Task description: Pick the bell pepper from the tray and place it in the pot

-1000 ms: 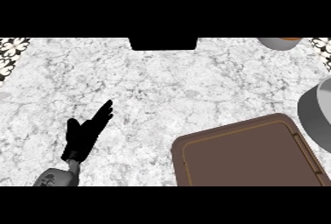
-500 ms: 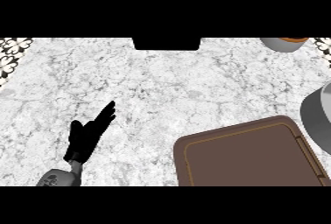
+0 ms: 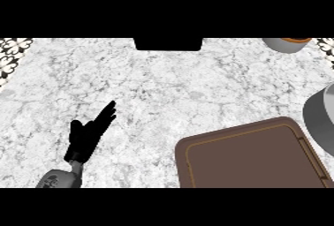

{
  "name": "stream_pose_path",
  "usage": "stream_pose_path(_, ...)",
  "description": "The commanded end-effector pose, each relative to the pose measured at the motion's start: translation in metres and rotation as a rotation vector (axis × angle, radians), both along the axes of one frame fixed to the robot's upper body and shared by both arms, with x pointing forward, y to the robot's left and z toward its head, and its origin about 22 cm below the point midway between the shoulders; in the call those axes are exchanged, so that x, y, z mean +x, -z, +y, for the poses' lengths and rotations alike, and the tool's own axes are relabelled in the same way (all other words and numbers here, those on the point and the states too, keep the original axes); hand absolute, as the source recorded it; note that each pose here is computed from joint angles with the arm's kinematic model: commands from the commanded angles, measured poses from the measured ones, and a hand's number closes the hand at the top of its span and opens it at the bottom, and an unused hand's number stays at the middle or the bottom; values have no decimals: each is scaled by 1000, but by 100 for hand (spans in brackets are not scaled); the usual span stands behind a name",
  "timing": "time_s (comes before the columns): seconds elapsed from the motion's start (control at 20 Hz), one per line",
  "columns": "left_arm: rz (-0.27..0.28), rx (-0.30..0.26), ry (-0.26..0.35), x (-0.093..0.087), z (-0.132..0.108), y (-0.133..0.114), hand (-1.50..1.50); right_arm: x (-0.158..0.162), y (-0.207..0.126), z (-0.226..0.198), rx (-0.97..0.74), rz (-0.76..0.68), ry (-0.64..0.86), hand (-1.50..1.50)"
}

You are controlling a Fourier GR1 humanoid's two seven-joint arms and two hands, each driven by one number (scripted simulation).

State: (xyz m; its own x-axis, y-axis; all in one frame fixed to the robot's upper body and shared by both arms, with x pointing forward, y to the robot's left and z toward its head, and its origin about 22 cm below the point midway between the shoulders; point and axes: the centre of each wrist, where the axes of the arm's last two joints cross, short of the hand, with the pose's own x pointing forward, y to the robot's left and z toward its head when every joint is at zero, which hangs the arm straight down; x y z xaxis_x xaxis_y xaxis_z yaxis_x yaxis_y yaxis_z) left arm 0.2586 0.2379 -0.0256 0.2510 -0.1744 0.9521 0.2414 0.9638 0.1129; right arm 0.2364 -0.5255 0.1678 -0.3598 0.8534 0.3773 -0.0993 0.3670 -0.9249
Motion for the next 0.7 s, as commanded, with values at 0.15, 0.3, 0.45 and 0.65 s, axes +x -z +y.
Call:
stream_pose_path(0.15, -6, 17, 8, 4, -1, -6, 0, 19, 24, 50, -328, -28, 28, 150)
stream_pose_path(0.3, 8, 3, 10, 3, -6, 6, 0, 19, 47, 65, -382, 174, 52, 150)
stream_pose_path(0.45, 5, 9, 12, 0, 5, -8, 0, 11, 79, 79, -419, 389, 162, 150)
stream_pose_path(0.65, 9, 8, 7, -1, -6, -6, 0, 37, 71, 96, -459, 438, 147, -150)
